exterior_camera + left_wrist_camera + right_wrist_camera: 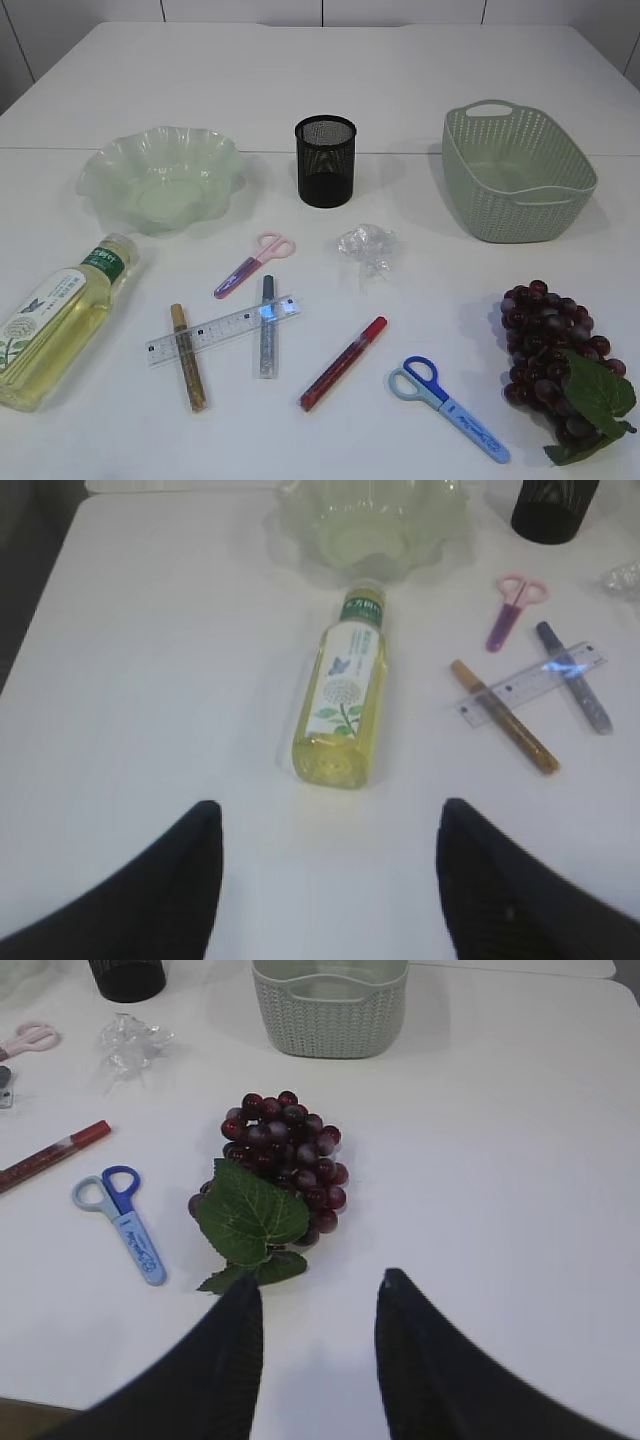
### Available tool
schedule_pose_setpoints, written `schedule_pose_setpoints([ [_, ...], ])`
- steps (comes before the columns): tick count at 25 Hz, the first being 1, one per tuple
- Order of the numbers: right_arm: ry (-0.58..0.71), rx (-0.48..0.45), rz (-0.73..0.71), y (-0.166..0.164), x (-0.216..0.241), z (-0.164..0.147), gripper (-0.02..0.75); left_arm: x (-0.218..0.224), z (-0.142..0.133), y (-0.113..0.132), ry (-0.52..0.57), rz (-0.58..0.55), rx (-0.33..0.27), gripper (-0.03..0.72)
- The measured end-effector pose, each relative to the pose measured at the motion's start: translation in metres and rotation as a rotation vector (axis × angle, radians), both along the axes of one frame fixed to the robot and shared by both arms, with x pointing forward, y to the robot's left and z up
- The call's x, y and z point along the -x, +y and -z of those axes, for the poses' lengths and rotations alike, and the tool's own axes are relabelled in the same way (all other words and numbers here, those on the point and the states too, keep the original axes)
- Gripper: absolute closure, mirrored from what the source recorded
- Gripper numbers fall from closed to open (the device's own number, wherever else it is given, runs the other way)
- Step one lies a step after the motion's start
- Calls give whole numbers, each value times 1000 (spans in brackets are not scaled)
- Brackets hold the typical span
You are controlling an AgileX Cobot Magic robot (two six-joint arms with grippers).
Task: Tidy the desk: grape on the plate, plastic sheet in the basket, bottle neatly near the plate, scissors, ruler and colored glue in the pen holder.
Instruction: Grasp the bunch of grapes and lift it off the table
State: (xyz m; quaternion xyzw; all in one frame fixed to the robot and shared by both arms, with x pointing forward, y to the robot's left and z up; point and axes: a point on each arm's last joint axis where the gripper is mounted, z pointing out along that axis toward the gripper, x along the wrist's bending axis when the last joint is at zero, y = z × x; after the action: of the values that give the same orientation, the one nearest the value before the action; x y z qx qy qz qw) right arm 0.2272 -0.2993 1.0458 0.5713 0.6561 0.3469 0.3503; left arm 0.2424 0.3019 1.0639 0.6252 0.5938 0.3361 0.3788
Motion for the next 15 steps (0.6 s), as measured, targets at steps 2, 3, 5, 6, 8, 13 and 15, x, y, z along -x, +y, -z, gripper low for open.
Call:
schedule_pose_setpoints([
  [2, 0, -4, -3, 0, 0, 0, 427, 0, -7, 1, -48, -9, -11, 200],
  [3, 0, -4, -3, 0, 0, 0, 427, 0, -10, 2, -72, -13, -16, 200],
  [5, 0, -6, -4, 1, 0, 0, 426, 3, -18, 3, -106, -17, -19, 200],
  [6, 0, -6, -4, 1, 0, 0, 427, 4, -20, 3, -114, -18, -20, 200],
  [8, 1, -12, -8, 1, 0, 0, 427, 5, -24, 3, -126, -19, -20, 200],
  [13, 4, -21, -15, 2, 0, 0, 427, 1, -37, 3, -117, -19, -21, 199],
  [15, 4, -22, -16, 2, 0, 0, 427, -4, -40, 2, -97, -19, -23, 199],
])
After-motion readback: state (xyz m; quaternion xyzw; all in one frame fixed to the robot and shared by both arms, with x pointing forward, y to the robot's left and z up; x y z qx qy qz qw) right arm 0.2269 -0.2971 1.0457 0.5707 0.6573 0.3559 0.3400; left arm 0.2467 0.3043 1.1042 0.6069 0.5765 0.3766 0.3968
